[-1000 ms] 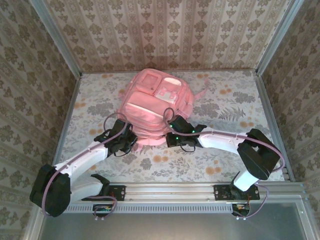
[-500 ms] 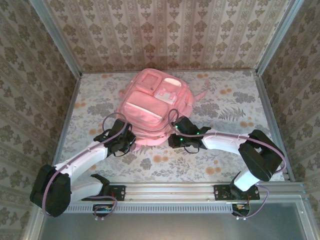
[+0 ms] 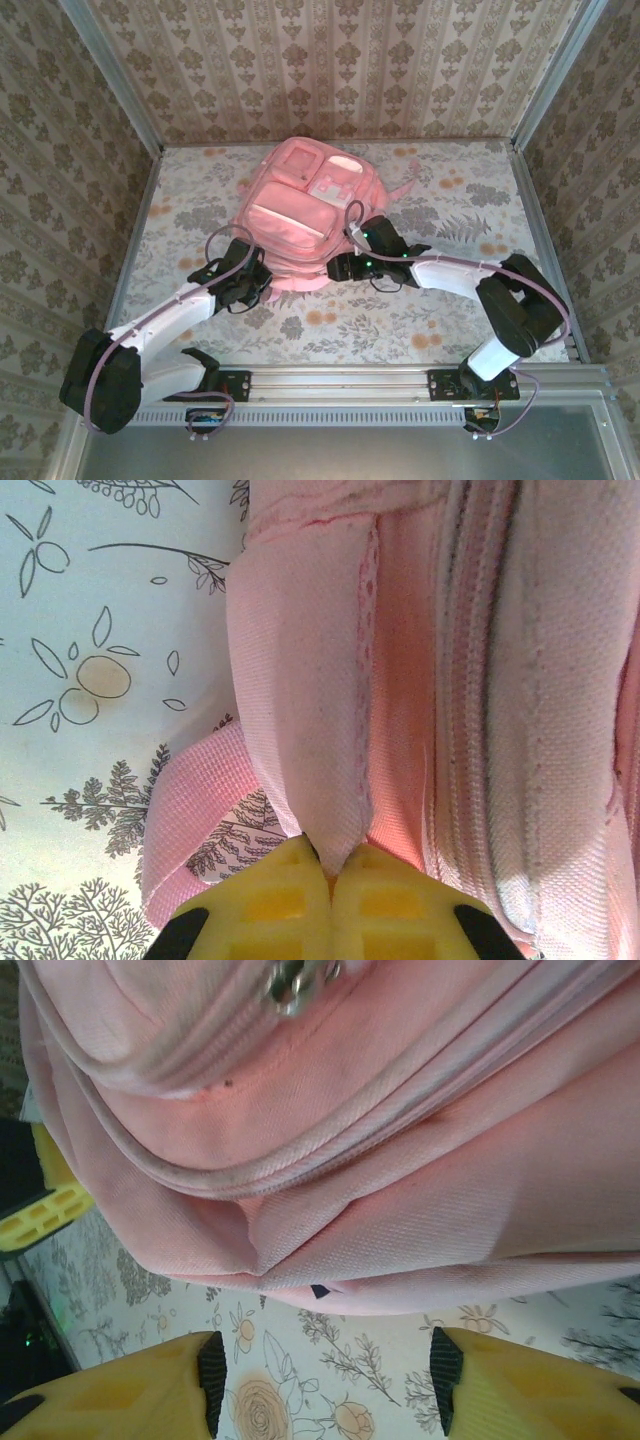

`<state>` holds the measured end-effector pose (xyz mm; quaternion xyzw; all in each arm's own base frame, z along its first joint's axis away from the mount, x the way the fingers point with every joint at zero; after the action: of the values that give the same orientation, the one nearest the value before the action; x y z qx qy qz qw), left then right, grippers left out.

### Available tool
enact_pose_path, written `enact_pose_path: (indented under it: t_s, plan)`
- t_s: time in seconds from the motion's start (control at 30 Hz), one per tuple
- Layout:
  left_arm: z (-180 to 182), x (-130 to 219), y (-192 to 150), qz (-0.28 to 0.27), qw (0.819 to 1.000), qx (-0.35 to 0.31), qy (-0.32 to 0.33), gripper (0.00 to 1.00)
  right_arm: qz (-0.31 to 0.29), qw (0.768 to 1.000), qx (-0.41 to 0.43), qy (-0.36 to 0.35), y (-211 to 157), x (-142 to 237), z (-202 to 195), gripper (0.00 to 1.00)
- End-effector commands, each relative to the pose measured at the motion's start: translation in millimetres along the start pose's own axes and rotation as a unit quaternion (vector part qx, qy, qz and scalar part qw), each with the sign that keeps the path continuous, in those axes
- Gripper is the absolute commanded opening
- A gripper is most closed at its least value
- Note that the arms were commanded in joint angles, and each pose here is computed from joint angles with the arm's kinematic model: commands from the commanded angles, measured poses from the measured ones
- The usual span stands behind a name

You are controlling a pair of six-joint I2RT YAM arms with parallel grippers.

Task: Pack the student bag

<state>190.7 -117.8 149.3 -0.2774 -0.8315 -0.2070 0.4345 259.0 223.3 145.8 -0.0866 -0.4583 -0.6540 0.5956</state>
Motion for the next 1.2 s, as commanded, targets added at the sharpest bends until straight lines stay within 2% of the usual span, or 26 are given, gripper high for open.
enact_pose_path:
  t_s: [0.0,0.43,0.67,0.83,1.0,1.17]
  plan:
    - [-6.5,7.4,2.0,-0.010,1.000,-0.016,-0.006,0.00,0.004,0.998,0.033,0.048,9.5,-7.5,7.3,0.57]
    - [-8.1,0.5,0.3,0.002,1.000,-0.017,-0.006,0.00,-0.005,0.995,0.050,0.083,15.3,-22.6,6.4,0.55]
    - [-7.1,-1.2,-0.4,0.003,1.000,-0.018,-0.004,0.00,0.012,0.994,0.047,0.093,6.8,-31.7,5.2,0.45]
    - [-7.2,-2.8,-1.0,0.006,1.000,-0.017,-0.003,0.00,0.017,0.996,0.043,0.079,2.3,-36.0,0.8,0.32]
    - [-7.6,-3.3,-1.9,0.007,1.000,-0.018,-0.002,0.00,0.019,0.997,0.040,0.070,1.6,-39.8,-1.9,0.24]
    - [-7.4,-3.5,-2.7,0.008,1.000,-0.019,-0.001,0.00,0.018,0.997,0.042,0.060,1.5,-42.3,-1.0,0.22]
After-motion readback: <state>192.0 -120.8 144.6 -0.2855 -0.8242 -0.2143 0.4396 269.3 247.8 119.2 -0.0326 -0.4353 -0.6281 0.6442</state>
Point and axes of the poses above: each hand's point on the last joint's axis, 136 mm out from that joint toward the fingers, its own x axis back along the fingers, its own z axis along the line the jaws close on, y = z × x, the point moved 10 cm from there along x, back along the fingers, and after that the axes turned 3 degrees about x, right-handed, at the moved point
